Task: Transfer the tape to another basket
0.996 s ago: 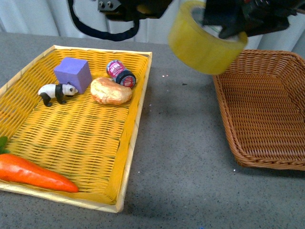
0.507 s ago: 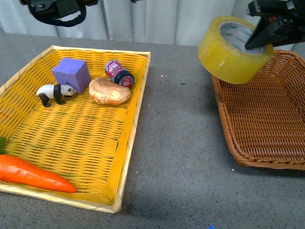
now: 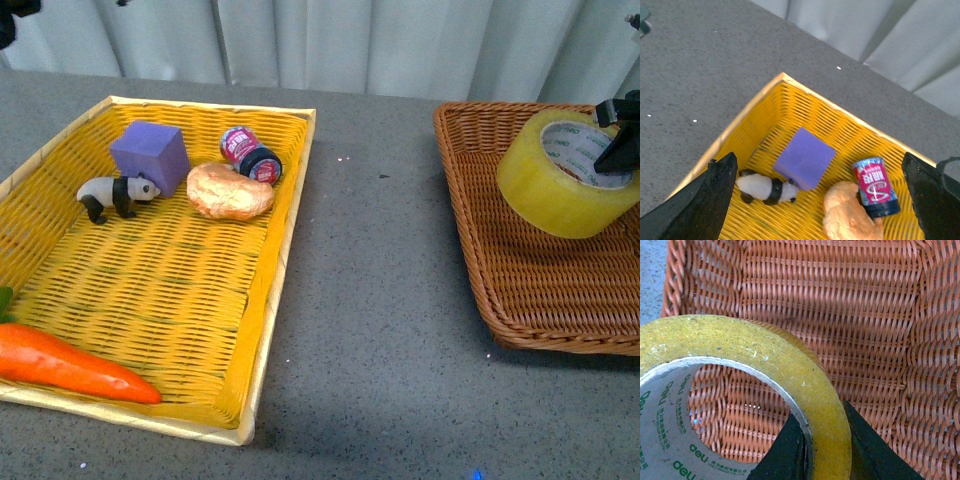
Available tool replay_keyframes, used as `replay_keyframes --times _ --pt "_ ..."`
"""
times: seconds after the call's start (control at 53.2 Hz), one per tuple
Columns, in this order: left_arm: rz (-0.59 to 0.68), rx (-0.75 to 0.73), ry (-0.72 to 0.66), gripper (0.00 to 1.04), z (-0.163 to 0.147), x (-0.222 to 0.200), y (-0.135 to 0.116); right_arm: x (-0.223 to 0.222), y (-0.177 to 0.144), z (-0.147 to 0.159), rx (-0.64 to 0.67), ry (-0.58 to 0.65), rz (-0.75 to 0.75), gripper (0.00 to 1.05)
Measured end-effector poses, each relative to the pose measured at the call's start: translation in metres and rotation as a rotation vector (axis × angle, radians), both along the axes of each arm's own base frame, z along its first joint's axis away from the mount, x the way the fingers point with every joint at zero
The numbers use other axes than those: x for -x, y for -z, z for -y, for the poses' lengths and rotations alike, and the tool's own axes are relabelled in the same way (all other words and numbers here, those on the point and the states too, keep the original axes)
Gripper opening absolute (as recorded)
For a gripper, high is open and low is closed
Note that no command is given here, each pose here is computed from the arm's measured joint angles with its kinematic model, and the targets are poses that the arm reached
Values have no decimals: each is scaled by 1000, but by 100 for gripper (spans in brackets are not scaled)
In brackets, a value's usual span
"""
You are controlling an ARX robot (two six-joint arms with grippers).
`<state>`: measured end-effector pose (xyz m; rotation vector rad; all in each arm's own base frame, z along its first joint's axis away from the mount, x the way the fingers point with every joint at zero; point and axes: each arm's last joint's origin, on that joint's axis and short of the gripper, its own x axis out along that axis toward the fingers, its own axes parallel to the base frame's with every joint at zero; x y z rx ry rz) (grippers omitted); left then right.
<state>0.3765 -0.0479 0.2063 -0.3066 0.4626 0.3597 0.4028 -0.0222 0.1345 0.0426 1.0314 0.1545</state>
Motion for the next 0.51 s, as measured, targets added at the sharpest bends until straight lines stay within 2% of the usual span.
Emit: replay_keyframes --times 0.263,0.413,0.507 --pt "-3 -11 -30 98 -8 4 -2 -3 35 6 29 17 -88 15" --pt "2 4 -42 98 -8 6 -5 -4 43 5 35 14 -105 15" --pt "24 14 -54 98 -8 8 -11 -5 42 6 43 15 -87 31"
